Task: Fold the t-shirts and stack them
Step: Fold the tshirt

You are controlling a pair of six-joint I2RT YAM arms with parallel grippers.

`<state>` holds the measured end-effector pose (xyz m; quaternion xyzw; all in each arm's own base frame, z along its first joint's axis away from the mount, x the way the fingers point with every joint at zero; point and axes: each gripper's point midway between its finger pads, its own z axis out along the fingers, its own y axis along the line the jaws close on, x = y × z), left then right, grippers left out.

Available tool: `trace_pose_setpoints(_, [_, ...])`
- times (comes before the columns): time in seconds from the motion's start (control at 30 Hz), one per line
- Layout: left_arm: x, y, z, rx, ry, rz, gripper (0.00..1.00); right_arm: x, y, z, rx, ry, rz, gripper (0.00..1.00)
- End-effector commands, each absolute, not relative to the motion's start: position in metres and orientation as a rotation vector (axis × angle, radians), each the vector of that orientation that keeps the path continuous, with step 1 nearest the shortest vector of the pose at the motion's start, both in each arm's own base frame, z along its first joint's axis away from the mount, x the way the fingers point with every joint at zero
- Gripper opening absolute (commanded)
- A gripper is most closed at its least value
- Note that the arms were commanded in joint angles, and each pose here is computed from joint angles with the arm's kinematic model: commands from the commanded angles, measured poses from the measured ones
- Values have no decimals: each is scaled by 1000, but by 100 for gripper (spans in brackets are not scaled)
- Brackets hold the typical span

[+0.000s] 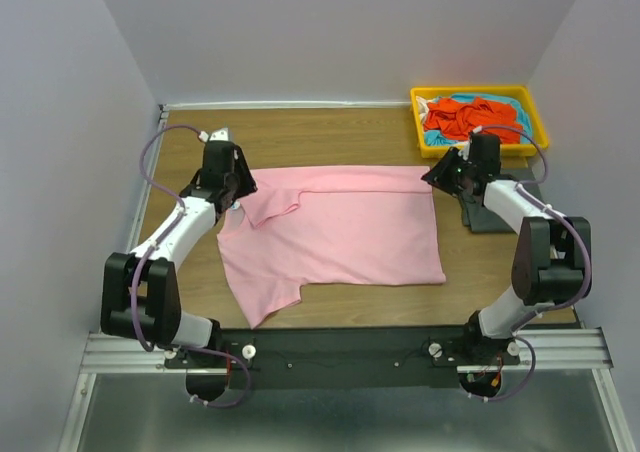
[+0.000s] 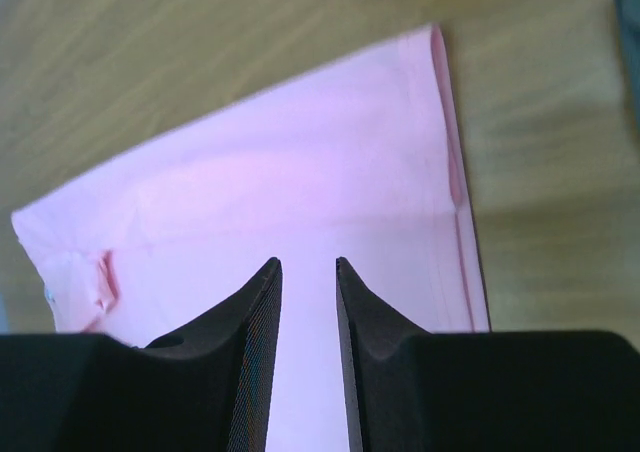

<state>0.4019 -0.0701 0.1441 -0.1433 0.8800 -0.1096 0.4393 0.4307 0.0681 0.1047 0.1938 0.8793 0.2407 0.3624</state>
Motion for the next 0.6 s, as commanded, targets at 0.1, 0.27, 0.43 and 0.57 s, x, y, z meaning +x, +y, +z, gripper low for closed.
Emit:
trace_pose_setpoints(0.1, [340,-74,74,-443,2388,-268,46,362,64,50,557,2435,541,35])
trace_pose_setpoints(0.27, [322,-69,65,-484,2375,-257,46,334,60,36,562,2467,502,36])
trace_pose_setpoints(0.43, [315,-70,41,-498,2427,-257,46,323,57,12,584,2535,467,36])
trace_pose_setpoints(0.57, [311,-66,21,-550,2457,-219,46,324,46,-1,618,2551,375,36])
